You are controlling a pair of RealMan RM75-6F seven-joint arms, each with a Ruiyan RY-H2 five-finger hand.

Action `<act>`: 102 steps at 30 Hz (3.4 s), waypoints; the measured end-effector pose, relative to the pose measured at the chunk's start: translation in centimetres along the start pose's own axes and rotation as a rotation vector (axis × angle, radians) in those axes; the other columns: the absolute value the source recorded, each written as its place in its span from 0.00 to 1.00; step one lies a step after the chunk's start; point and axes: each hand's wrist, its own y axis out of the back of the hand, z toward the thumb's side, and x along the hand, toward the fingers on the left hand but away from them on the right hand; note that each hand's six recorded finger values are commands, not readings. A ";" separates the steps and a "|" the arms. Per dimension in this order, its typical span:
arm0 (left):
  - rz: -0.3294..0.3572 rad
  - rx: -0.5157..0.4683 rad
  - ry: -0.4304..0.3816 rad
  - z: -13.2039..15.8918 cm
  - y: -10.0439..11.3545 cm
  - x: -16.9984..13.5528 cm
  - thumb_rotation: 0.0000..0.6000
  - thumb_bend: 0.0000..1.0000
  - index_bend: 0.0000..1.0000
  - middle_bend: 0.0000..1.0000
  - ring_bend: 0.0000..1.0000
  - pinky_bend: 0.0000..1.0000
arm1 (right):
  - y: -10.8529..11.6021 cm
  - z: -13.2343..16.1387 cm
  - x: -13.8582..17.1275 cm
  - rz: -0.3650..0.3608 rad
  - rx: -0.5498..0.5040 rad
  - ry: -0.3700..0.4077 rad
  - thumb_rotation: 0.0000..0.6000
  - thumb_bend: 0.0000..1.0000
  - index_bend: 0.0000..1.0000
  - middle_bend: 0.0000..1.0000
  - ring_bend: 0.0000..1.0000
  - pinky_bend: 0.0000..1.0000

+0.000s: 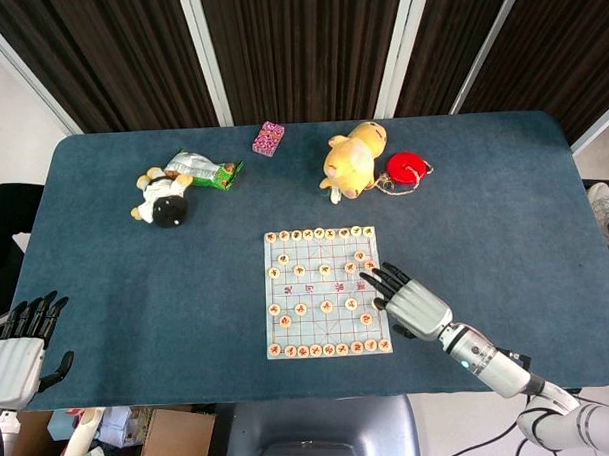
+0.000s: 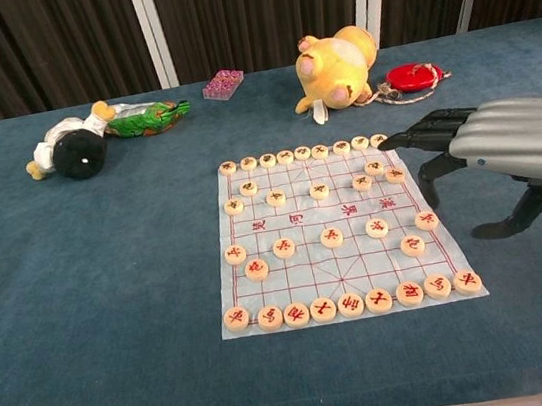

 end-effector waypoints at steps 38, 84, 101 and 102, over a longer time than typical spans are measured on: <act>0.020 -0.011 0.031 -0.7 0.6 -0.2 1.00 0.37 0.00 0.00 0.00 0.02 | -1.8 2.7 -4.7 0.043 0.051 0.047 1.00 0.41 0.63 0.08 0.00 0.00; 0.050 -0.029 0.030 -1.0 1.7 -0.9 1.00 0.37 0.00 0.00 0.00 0.02 | 1.3 8.1 -9.5 0.004 0.041 0.091 1.00 0.48 0.68 0.09 0.00 0.00; 0.060 -0.014 0.047 -1.2 1.8 -0.7 1.00 0.38 0.00 0.00 0.00 0.02 | 0.7 8.2 -10.1 0.021 0.045 0.087 1.00 0.48 0.58 0.09 0.00 0.00; 0.063 -0.008 0.052 -1.3 1.8 -0.7 1.00 0.38 0.00 0.00 0.00 0.02 | 0.7 8.2 -10.0 0.021 0.044 0.086 1.00 0.48 0.58 0.09 0.00 0.00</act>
